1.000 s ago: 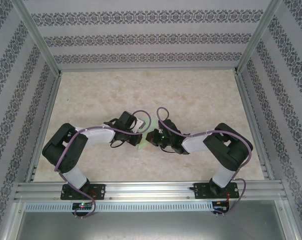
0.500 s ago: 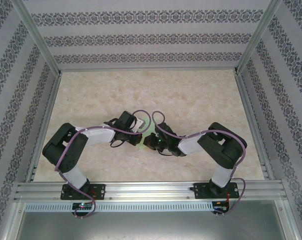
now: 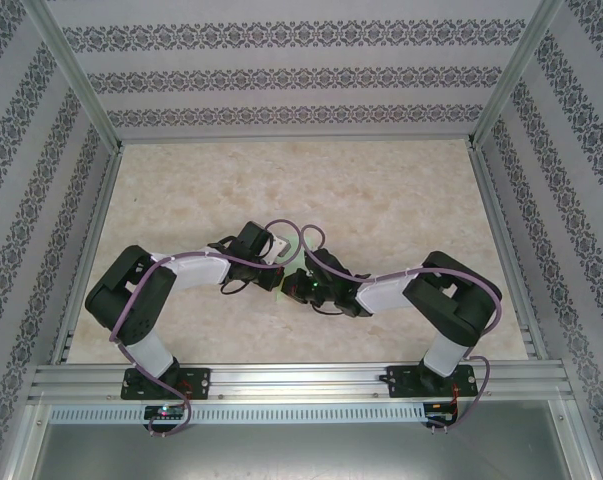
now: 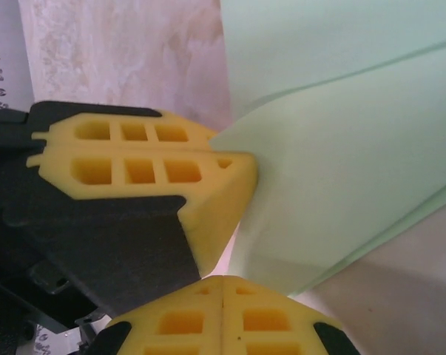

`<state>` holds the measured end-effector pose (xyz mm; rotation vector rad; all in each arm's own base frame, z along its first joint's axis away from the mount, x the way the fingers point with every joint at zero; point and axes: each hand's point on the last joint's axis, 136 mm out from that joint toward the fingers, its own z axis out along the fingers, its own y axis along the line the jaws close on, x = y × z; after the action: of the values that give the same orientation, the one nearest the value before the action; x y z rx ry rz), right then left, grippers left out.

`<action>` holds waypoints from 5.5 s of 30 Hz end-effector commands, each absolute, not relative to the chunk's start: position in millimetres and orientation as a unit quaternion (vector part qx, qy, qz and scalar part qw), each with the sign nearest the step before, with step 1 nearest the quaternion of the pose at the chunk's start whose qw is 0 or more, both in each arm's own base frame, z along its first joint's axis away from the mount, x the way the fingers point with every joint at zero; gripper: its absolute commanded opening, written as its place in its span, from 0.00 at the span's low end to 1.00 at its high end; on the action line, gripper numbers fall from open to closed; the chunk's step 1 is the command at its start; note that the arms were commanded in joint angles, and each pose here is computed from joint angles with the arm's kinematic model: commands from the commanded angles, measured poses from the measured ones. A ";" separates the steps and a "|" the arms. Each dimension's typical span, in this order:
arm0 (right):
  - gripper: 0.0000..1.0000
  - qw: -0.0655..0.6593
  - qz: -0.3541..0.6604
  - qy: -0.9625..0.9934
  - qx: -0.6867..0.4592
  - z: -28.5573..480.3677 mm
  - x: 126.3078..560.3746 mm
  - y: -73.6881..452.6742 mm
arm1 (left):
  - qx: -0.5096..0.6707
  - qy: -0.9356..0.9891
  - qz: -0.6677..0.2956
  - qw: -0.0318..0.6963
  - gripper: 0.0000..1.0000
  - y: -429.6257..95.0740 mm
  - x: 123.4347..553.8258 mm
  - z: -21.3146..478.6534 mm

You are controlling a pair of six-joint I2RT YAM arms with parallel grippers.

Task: Fold a paper plane with a square sheet of paper (pick it up from the middle)
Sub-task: Third fold the triangle at the center of the table.

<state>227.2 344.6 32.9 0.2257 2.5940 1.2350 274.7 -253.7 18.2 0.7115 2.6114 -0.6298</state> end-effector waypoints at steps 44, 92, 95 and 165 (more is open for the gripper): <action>0.04 0.110 0.389 0.913 0.055 27.3 211.4 370.4 | 0.250 0.936 -0.200 0.145 0.02 -240.2 268.1 -0.7; 0.06 0.099 0.407 0.908 0.011 82.5 275.4 316.8 | 0.114 0.923 -0.325 0.171 0.17 -263.3 240.6 121.4; 0.06 0.077 0.411 0.908 -0.001 74.4 269.5 324.4 | 0.095 0.927 -0.323 0.164 0.15 -265.1 237.9 109.6; 0.05 0.039 0.327 0.943 0.046 -9.2 283.0 295.4 | 0.056 0.892 -0.438 0.096 0.12 -278.8 222.8 78.6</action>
<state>283.4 312.9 13.2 0.0995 2.8461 1.1111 203.5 -258.8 35.8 0.1253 2.8074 -1.1372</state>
